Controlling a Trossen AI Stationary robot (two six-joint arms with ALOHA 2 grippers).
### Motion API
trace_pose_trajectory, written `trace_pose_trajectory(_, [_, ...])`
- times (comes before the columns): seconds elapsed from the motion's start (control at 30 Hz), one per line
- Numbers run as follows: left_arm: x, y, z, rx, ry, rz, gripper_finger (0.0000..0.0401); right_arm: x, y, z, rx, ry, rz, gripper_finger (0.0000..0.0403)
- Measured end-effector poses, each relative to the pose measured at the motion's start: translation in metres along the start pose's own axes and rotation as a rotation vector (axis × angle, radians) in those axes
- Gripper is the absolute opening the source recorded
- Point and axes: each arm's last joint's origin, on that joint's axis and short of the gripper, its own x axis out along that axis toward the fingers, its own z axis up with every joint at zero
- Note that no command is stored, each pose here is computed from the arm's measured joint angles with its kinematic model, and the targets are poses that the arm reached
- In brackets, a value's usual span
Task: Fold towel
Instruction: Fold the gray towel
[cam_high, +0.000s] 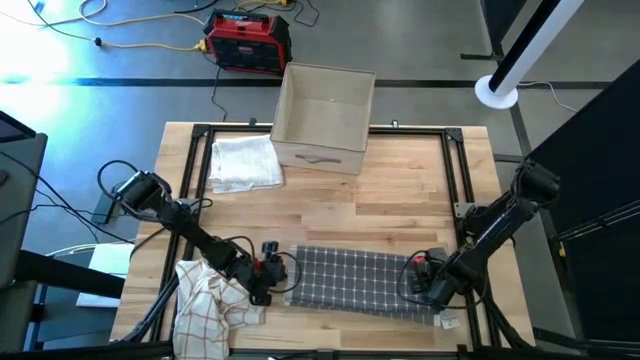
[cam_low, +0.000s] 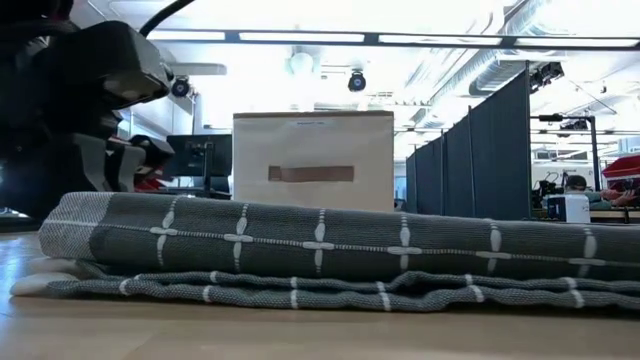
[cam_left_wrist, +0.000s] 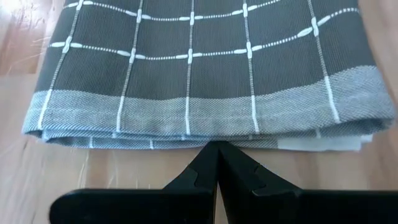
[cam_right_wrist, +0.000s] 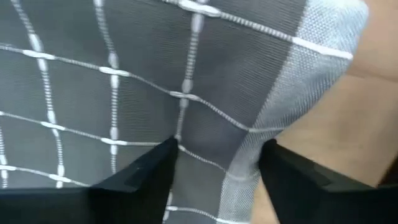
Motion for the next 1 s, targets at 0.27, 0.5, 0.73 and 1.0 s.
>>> trace_pose_trajectory(0.27, [0.007,0.002,0.005,-0.041,-0.049,0.004,0.0,0.001,-0.002,0.002,-0.029,-0.041,-0.013,0.0016])
trace_pose_trajectory(0.5, [0.038,0.002,0.005,-0.115,-0.142,-0.06,0.0,-0.037,-0.008,0.004,-0.04,-0.134,-0.115,0.0013])
trace_pose_trajectory(0.73, [0.049,0.007,0.006,-0.186,-0.19,-0.04,0.0,-0.097,0.011,-0.002,-0.043,-0.129,-0.013,0.0013])
trace_pose_trajectory(1.0, [0.053,0.014,0.015,-0.145,-0.224,0.009,0.0,-0.112,0.077,0.008,-0.168,-0.157,0.317,0.0013])
